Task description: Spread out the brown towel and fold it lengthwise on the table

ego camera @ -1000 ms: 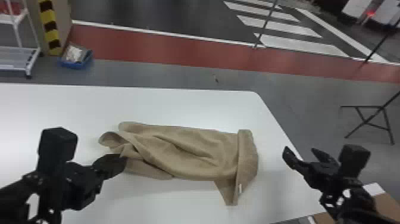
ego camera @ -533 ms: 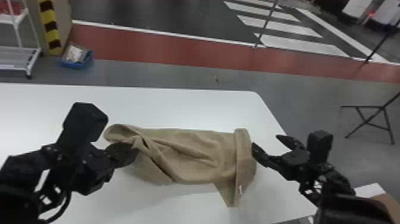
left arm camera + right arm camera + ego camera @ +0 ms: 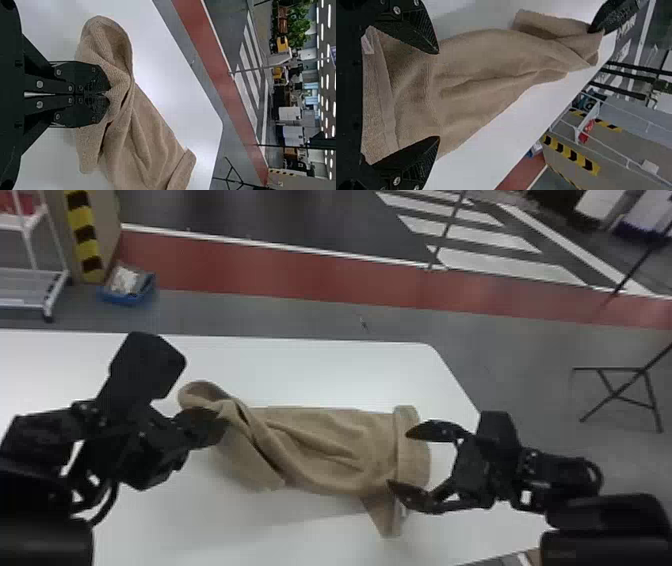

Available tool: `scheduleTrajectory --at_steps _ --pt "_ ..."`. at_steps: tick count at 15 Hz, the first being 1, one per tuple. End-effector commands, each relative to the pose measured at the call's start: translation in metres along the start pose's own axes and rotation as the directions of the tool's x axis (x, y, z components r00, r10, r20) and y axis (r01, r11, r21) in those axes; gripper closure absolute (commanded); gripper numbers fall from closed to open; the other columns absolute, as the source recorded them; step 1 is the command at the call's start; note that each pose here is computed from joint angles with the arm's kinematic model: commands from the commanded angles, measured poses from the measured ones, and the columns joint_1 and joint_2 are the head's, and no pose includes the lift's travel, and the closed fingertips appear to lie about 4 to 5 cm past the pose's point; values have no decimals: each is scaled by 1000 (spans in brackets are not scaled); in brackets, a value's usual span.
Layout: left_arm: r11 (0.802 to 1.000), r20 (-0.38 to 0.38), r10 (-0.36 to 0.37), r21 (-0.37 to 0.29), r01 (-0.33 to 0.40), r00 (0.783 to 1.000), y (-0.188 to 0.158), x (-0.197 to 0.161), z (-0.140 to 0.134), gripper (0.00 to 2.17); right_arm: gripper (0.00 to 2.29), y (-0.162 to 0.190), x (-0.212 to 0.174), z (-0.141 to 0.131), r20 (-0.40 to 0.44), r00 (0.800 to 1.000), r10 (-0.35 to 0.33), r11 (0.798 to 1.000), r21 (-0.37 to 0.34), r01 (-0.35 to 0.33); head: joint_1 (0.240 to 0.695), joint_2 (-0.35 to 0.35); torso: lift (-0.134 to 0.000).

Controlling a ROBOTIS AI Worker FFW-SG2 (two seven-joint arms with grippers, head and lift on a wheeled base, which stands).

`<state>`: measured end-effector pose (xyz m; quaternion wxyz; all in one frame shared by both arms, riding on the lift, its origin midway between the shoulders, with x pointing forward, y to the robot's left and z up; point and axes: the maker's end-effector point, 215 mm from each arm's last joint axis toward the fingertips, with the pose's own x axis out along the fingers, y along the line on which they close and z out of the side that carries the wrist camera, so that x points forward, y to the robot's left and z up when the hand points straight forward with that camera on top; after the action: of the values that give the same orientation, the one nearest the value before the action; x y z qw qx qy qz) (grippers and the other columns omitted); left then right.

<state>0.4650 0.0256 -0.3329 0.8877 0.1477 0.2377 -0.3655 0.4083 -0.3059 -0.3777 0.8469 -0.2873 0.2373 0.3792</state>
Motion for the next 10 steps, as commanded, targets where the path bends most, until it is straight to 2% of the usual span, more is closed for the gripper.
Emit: scheduleTrajectory --at_steps 1,4,7,10 --pt "1000 -3 0 -8 0 1000 -1 0 -2 1798 144 7 -5 -16 -78 996 50 998 -20 -52 695 -347 -124" --pt "1000 -1 1 -8 -1 1000 1 0 -2 1798 157 11 -14 -33 -170 982 84 994 -59 -95 695 -350 -124" --pt "1000 0 -7 -14 7 1000 -1 0 -3 1798 191 21 -20 -41 -180 979 97 995 7 -98 695 -350 -124" --pt "1000 1 -24 -13 24 1000 -7 1 -4 1798 191 41 -6 -54 -192 970 148 984 123 -126 695 -350 -124"
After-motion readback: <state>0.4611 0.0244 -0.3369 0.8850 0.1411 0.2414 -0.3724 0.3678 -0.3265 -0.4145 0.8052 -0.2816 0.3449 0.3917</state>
